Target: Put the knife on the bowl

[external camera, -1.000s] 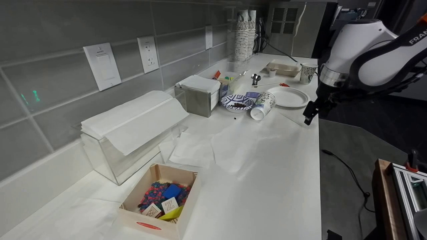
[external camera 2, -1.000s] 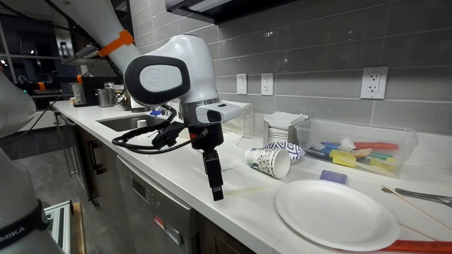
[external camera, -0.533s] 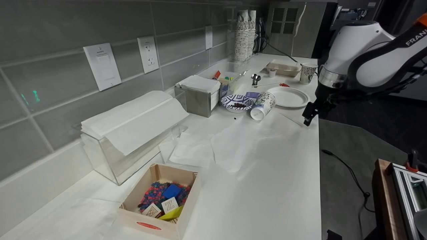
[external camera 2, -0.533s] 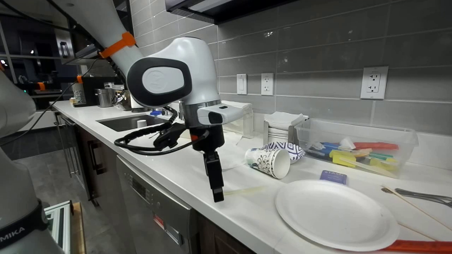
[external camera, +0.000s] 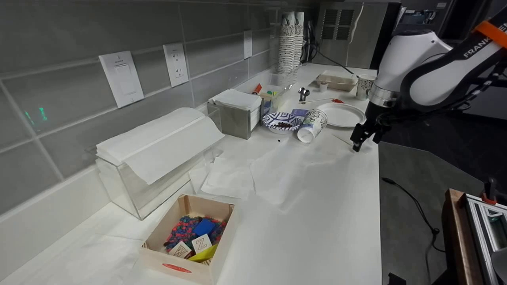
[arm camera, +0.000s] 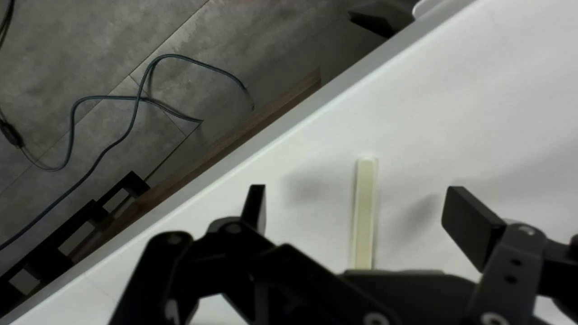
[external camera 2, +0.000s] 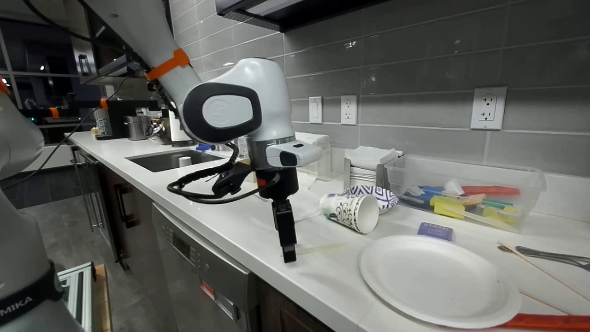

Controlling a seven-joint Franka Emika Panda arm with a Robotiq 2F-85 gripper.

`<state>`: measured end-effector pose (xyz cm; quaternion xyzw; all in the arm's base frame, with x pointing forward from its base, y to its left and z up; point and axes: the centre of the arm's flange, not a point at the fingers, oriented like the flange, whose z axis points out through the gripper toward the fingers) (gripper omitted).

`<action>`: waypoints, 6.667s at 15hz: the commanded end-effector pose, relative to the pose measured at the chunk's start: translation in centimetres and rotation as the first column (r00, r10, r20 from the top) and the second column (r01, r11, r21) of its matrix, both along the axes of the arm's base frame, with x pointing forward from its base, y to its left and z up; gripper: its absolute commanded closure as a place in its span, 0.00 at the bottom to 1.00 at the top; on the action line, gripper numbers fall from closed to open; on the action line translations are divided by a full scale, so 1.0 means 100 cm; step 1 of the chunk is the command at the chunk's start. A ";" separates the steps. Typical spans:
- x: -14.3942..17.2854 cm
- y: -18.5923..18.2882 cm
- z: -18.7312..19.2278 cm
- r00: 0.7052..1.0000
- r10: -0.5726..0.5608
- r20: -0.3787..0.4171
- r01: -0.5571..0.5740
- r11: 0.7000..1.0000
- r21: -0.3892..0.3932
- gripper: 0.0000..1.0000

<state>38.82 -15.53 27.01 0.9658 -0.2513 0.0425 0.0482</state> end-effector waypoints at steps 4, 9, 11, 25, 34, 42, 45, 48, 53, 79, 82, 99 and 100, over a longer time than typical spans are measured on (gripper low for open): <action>0.028 -0.009 -0.015 0.998 -0.057 0.008 0.057 0.998 0.042 0.23; 0.036 -0.014 -0.008 0.997 -0.069 0.023 0.068 0.996 0.061 0.59; 0.036 -0.016 -0.007 0.998 -0.064 0.025 0.062 0.996 0.062 0.74; 0.050 -0.009 0.063 0.999 -0.038 -0.004 0.038 0.997 0.074 0.97; 0.078 -0.026 0.114 1.000 0.000 -0.026 0.002 0.998 0.062 0.97; 0.075 -0.020 0.107 1.000 0.007 0.002 -0.007 0.998 0.062 0.97; 0.094 0.010 0.104 0.998 0.056 0.015 -0.057 0.990 0.131 0.97; 0.124 0.037 0.095 0.999 0.020 0.026 -0.025 0.983 0.180 0.97; 0.185 0.042 0.092 0.998 -0.058 0.036 0.049 0.973 0.224 0.97; 0.210 0.060 0.167 0.989 0.127 0.081 -0.147 0.937 0.317 0.00; 0.181 0.067 0.203 0.943 0.294 0.156 -0.328 0.901 0.285 0.00; 0.112 0.076 0.296 0.749 0.633 0.193 -0.649 0.760 0.024 0.00; 0.112 0.076 0.296 0.750 0.634 0.191 -0.649 0.761 0.024 0.00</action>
